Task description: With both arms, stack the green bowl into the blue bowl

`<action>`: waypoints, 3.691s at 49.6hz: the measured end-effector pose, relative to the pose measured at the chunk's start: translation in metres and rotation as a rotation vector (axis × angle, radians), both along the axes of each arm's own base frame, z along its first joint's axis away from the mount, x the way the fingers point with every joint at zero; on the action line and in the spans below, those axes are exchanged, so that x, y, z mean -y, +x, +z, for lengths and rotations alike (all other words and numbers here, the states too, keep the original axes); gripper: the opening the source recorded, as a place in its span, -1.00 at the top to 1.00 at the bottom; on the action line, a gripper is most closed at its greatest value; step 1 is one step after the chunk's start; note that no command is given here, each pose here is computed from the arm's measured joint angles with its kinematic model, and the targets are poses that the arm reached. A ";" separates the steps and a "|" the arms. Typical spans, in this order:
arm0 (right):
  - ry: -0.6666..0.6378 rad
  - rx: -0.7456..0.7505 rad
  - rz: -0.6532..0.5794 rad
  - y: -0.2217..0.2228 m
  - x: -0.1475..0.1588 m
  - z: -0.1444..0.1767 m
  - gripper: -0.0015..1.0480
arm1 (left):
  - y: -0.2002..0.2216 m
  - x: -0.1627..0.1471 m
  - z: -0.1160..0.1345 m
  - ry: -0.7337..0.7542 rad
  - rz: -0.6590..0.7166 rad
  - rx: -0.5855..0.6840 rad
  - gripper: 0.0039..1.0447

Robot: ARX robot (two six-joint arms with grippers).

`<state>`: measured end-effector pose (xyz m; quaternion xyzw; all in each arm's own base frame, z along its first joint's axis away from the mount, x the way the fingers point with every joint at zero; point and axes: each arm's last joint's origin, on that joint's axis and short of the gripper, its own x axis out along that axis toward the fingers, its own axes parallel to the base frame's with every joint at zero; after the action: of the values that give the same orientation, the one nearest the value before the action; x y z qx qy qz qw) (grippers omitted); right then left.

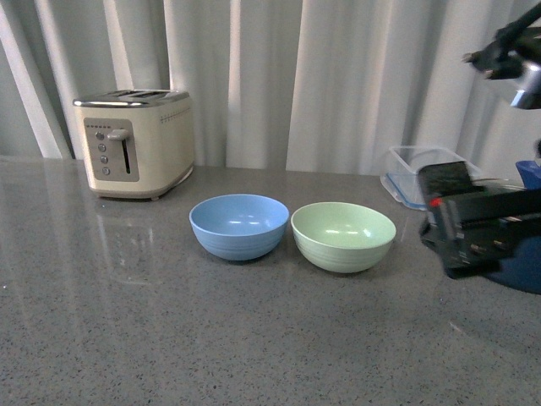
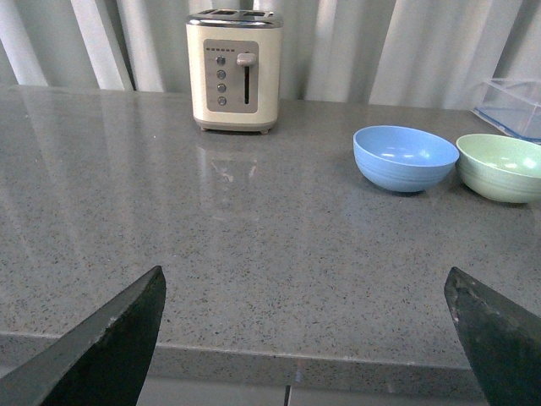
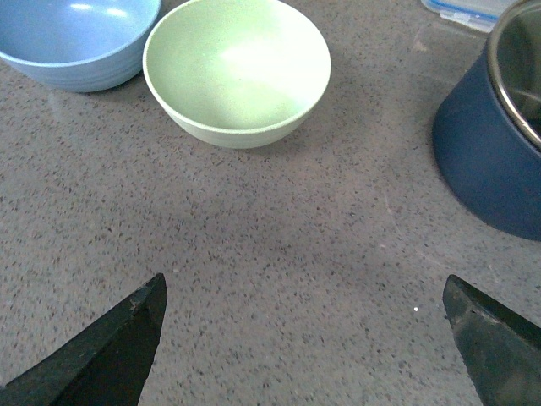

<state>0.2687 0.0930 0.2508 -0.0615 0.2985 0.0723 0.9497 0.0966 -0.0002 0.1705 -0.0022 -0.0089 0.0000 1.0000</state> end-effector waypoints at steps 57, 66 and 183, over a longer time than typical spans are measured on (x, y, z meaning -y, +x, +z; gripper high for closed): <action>0.101 -0.102 -0.128 0.201 -0.002 -0.036 -0.81 | 0.000 0.000 0.000 0.000 0.000 0.000 -0.87; 0.097 -0.103 -0.134 0.202 0.008 -0.042 -0.81 | 0.000 0.000 0.000 0.000 0.000 0.000 -0.87; 0.176 0.017 0.211 0.169 -0.054 -0.001 0.97 | 0.000 0.000 0.000 0.000 0.000 0.000 -0.87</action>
<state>0.4380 0.1469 0.2497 -0.0095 0.2749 0.1971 0.9410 0.0966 -0.0002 0.1705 -0.0020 -0.0089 0.0000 1.0000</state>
